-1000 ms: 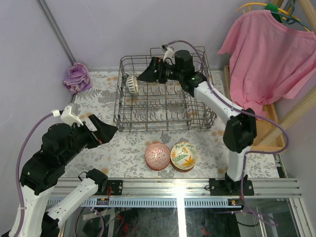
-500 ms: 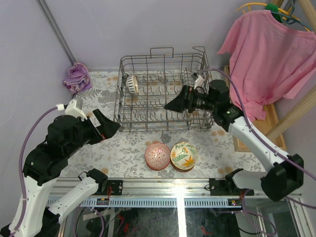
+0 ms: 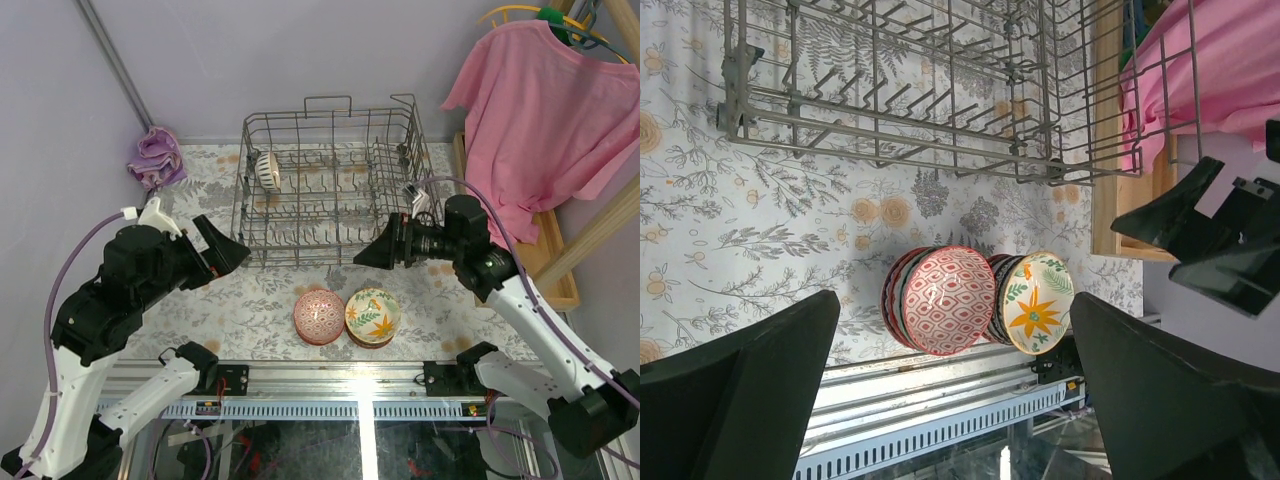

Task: Load the bowls into the dish rack
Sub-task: Pick up the bowl from the center of the board.

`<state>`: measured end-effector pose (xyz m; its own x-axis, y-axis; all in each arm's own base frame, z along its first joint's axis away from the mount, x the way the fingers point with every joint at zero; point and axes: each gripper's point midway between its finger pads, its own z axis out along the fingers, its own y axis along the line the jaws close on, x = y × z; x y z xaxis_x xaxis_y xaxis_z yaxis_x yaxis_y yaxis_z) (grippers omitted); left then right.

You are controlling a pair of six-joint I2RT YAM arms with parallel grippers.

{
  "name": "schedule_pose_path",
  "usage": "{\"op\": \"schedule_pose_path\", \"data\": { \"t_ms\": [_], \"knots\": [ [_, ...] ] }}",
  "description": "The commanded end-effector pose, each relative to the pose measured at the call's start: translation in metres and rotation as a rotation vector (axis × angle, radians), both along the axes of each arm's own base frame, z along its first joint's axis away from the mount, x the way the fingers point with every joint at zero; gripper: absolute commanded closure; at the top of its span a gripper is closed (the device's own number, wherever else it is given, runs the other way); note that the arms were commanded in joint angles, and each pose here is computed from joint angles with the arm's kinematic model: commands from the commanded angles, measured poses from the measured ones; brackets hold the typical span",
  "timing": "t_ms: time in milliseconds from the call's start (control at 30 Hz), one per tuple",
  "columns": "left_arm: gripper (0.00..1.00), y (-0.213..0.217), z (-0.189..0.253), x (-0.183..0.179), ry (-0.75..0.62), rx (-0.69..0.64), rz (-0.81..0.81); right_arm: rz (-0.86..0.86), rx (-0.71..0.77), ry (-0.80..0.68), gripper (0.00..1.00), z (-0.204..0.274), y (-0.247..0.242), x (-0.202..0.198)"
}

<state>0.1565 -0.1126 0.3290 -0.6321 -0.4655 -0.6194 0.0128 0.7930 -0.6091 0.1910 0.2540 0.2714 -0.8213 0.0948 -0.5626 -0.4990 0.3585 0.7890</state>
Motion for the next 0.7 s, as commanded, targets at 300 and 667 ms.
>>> {"op": "schedule_pose_path", "data": {
  "t_ms": [300, 667],
  "knots": [
    [0.0, -0.031, -0.016, 0.001, 0.019, -0.095, -0.126, 0.002, -0.147, 0.029, 0.01, -0.022, -0.034, -0.046],
    [0.0, -0.038, -0.067, -0.008, 0.106, -0.066, -0.192, -0.005, -0.147, 0.1, 0.01, -0.041, -0.042, -0.067]
  ]
}}
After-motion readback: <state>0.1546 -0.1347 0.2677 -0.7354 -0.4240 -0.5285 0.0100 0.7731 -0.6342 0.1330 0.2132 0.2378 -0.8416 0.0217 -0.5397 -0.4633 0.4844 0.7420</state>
